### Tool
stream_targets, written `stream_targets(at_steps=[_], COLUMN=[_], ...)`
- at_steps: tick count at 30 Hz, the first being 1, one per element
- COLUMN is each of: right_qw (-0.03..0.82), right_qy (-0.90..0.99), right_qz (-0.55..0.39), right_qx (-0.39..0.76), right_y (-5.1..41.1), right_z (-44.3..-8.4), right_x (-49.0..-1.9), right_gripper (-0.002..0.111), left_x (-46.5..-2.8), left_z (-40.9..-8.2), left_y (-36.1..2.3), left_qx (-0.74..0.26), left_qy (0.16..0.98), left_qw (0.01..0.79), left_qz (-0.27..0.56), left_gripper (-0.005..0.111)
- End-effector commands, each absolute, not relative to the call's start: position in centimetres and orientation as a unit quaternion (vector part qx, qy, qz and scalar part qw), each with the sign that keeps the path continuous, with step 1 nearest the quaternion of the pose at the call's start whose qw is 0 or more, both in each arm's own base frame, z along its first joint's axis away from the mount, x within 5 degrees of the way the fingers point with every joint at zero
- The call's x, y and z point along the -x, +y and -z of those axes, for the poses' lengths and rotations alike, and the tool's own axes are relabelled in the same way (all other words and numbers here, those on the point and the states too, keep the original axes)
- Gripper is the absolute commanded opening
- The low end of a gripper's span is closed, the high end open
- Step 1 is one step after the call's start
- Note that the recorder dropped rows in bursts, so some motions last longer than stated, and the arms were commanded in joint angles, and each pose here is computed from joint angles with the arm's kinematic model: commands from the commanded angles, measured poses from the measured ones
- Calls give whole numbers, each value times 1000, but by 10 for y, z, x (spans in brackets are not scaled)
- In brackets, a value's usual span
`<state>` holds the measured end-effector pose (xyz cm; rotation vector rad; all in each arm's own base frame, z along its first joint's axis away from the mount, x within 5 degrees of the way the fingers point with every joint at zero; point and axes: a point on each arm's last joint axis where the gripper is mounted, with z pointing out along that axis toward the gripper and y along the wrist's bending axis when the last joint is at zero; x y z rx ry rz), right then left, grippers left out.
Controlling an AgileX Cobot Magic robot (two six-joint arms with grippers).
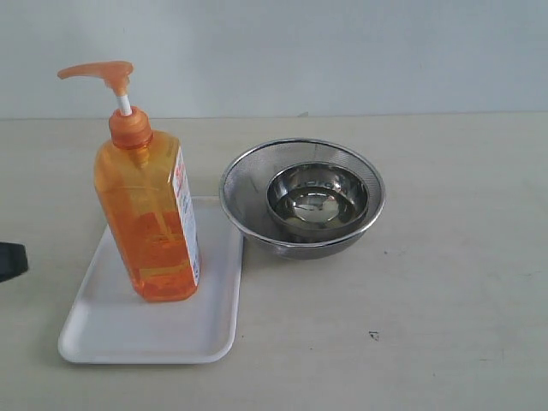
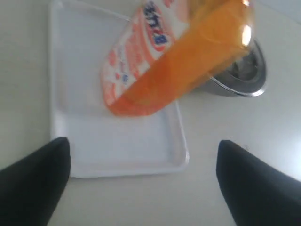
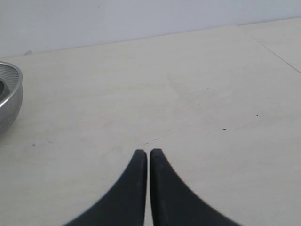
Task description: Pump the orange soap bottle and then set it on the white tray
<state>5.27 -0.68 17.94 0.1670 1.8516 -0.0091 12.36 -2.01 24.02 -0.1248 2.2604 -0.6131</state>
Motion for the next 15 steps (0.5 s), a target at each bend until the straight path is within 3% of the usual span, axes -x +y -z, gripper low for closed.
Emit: stream_targets(at_steps=[1,9,15], right_qw=[603,603,603], right_qy=[795,795,795], right_qz=[6,6,6], right_qx=[-70,-70,-70], right_y=[-7,-7,-7], right_z=[-180,-180,-180], right_x=[-53,-53,-53], right_gripper=[0,0,0], left_x=[-128,-123,-124], left_z=[-244,-240,-244], left_y=[2,8,3], left_qx=[127,174,141], left_qy=[872,849,839], left_qw=[451,488,519], left_qz=[141,100,79], left_gripper=[79,78,78])
